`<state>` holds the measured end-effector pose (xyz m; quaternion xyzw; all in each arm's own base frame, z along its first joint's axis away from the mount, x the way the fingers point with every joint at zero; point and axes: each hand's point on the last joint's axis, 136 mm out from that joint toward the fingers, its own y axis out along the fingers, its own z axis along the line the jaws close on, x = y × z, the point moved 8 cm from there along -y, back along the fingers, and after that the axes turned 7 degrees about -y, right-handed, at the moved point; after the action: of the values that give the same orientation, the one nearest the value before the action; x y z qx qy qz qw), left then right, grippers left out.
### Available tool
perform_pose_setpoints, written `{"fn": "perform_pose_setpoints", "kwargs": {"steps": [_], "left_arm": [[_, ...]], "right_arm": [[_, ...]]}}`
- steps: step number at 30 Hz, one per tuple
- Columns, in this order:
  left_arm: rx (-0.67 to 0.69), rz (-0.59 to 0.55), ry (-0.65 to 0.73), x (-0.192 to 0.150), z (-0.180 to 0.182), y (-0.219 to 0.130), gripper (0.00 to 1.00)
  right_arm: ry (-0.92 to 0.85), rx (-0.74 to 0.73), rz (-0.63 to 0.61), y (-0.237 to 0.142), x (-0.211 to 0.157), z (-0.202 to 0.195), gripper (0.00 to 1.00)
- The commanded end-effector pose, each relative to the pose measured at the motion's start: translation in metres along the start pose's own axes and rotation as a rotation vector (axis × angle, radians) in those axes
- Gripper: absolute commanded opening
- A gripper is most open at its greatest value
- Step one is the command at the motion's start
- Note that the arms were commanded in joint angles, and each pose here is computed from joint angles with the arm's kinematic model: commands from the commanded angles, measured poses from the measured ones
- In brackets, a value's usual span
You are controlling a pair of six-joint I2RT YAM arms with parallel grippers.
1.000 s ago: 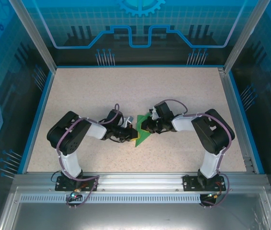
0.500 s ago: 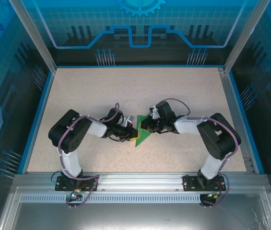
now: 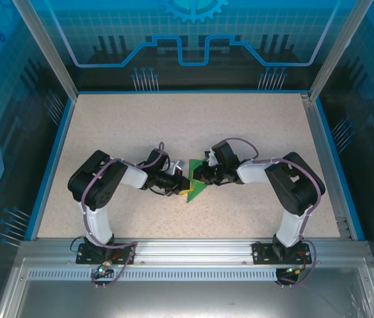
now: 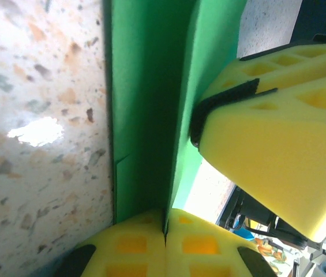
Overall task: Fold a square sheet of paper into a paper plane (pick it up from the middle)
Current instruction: Fourth fold the wing at the center of the table.
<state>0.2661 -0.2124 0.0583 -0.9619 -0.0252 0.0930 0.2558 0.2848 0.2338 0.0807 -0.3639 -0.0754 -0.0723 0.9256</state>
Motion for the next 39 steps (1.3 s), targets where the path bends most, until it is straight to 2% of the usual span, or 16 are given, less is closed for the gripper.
{"fn": "perform_pose_setpoints", "kwargs": {"steps": [1, 14, 20, 26, 33, 39], "left_arm": [[0.053, -0.002, -0.041, 0.002, 0.014, 0.006, 0.03], [0.067, 0.0, -0.05, -0.001, 0.021, 0.006, 0.04], [0.062, -0.014, -0.03, -0.004, 0.015, 0.002, 0.16], [0.055, -0.019, -0.001, -0.012, 0.005, -0.007, 0.21], [0.059, -0.011, 0.012, -0.018, 0.0, -0.007, 0.18], [0.098, 0.011, 0.004, -0.018, 0.001, -0.003, 0.08]], "right_arm": [[0.0, -0.023, 0.006, 0.003, 0.004, -0.005, 0.16], [0.003, -0.033, 0.052, 0.007, 0.004, -0.011, 0.16], [0.036, -0.077, 0.094, 0.013, -0.004, -0.026, 0.15], [0.041, -0.089, 0.103, 0.015, -0.006, -0.03, 0.15], [0.039, -0.101, 0.116, 0.015, -0.008, -0.033, 0.15], [0.04, -0.111, 0.121, 0.015, -0.009, -0.034, 0.15]]}}
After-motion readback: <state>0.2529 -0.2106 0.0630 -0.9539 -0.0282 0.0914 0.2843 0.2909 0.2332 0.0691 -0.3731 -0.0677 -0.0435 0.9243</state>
